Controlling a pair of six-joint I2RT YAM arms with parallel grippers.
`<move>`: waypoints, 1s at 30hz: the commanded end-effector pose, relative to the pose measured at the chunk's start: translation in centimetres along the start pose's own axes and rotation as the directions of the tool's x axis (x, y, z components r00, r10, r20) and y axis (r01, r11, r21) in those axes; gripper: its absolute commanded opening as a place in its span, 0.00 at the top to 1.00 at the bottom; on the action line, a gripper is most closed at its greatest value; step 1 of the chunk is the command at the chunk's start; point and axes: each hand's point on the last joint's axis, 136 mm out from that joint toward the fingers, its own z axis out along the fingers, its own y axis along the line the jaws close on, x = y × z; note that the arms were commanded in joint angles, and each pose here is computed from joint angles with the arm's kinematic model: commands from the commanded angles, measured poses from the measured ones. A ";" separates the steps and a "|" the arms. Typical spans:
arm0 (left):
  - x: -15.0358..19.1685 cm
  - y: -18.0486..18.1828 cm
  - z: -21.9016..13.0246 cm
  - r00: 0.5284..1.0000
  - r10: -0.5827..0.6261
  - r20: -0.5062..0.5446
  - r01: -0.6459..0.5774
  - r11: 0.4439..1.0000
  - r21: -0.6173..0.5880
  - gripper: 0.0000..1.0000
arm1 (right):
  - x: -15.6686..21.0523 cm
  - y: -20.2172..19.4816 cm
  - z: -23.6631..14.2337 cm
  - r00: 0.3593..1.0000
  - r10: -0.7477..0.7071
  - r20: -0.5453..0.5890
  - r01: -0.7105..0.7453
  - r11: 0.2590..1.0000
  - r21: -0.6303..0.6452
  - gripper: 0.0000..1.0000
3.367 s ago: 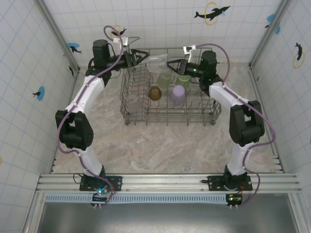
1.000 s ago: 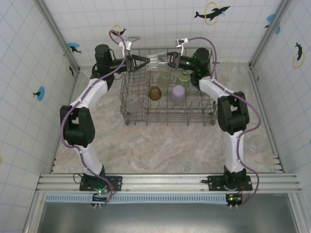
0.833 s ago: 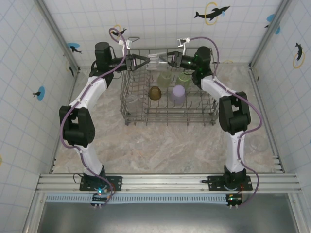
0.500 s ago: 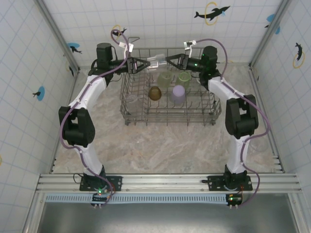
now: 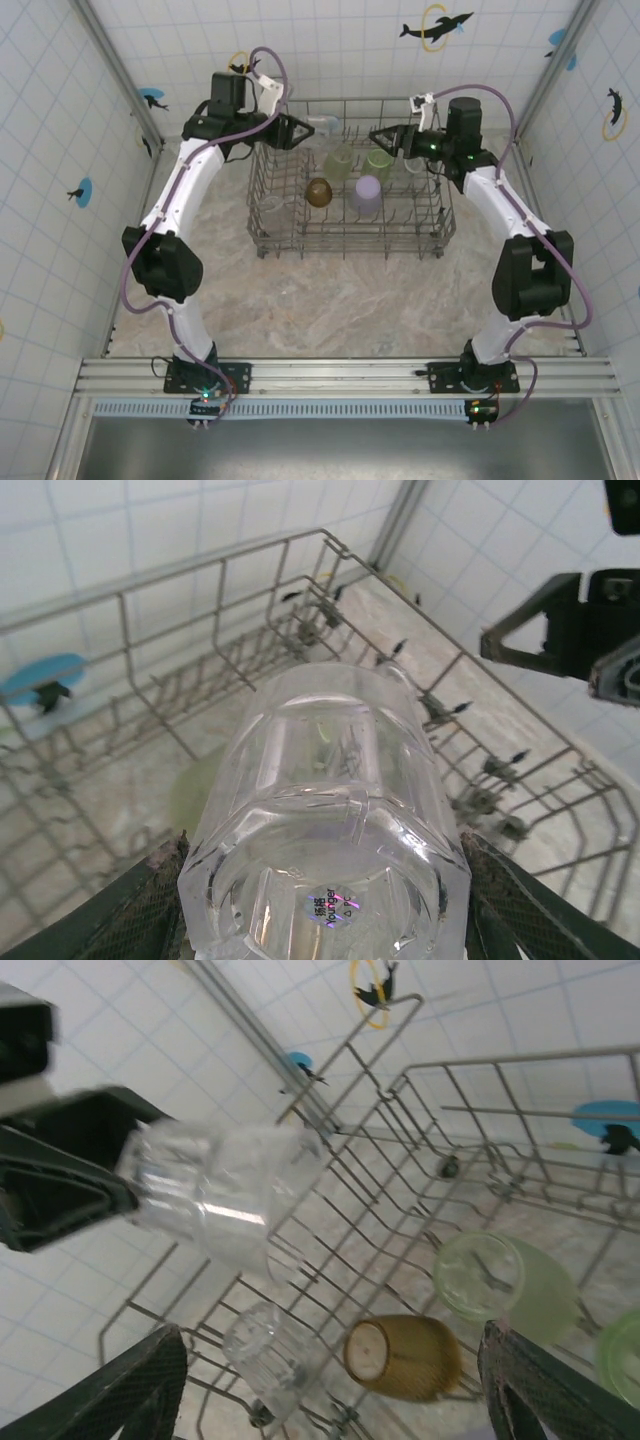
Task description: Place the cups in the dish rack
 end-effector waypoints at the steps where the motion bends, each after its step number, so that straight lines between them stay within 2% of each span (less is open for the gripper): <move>1: 1.5 1.7 -0.2 0.992 0.059 -0.110 -0.075 0.987 -0.145 1.00 | 2.8 -1.0 -1.7 0.995 -0.047 -0.086 0.059 0.988 0.143 0.15; 3: 2.3 2.3 0.0 0.983 0.085 -0.160 -0.119 0.970 -0.211 1.00 | 3.5 -1.3 -2.4 0.993 -0.056 -0.099 0.074 0.978 0.193 0.11; 4: 2.7 2.8 0.2 0.978 0.092 -0.186 -0.136 0.960 -0.243 1.00 | 3.8 -1.4 -2.8 0.993 -0.055 -0.102 0.076 0.973 0.220 0.02; 5: 3.1 3.1 0.2 0.973 0.095 -0.209 -0.150 0.952 -0.267 1.00 | 4.2 -1.5 -3.2 0.993 -0.055 -0.106 0.079 0.968 0.240 0.00; 9: 4.4 4.1 0.8 0.957 0.090 -0.275 -0.181 0.927 -0.328 1.00 | 5.0 -1.9 -4.8 0.992 -0.059 -0.108 0.092 0.937 0.336 0.00; 16: 6.1 6.3 0.5 0.916 0.090 -0.391 -0.272 0.855 -0.441 1.00 | 5.2 -1.0 -6.8 0.991 -0.109 -0.080 0.132 0.907 0.401 0.00; 25: 7.2 7.7 -0.6 0.866 0.106 -0.488 -0.381 0.772 -0.509 1.00 | 5.1 0.0 -7.8 0.990 -0.131 -0.050 0.140 0.905 0.402 0.00; 28: 8.0 7.9 -0.7 0.852 0.102 -0.513 -0.397 0.764 -0.508 1.00 | 5.4 -0.1 -7.8 0.990 -0.127 -0.056 0.139 0.903 0.406 0.00; 30: 8.7 6.6 0.3 0.833 0.126 -0.539 -0.423 0.772 -0.474 1.00 | 5.7 -0.3 -7.8 0.991 -0.122 -0.064 0.137 0.903 0.408 0.00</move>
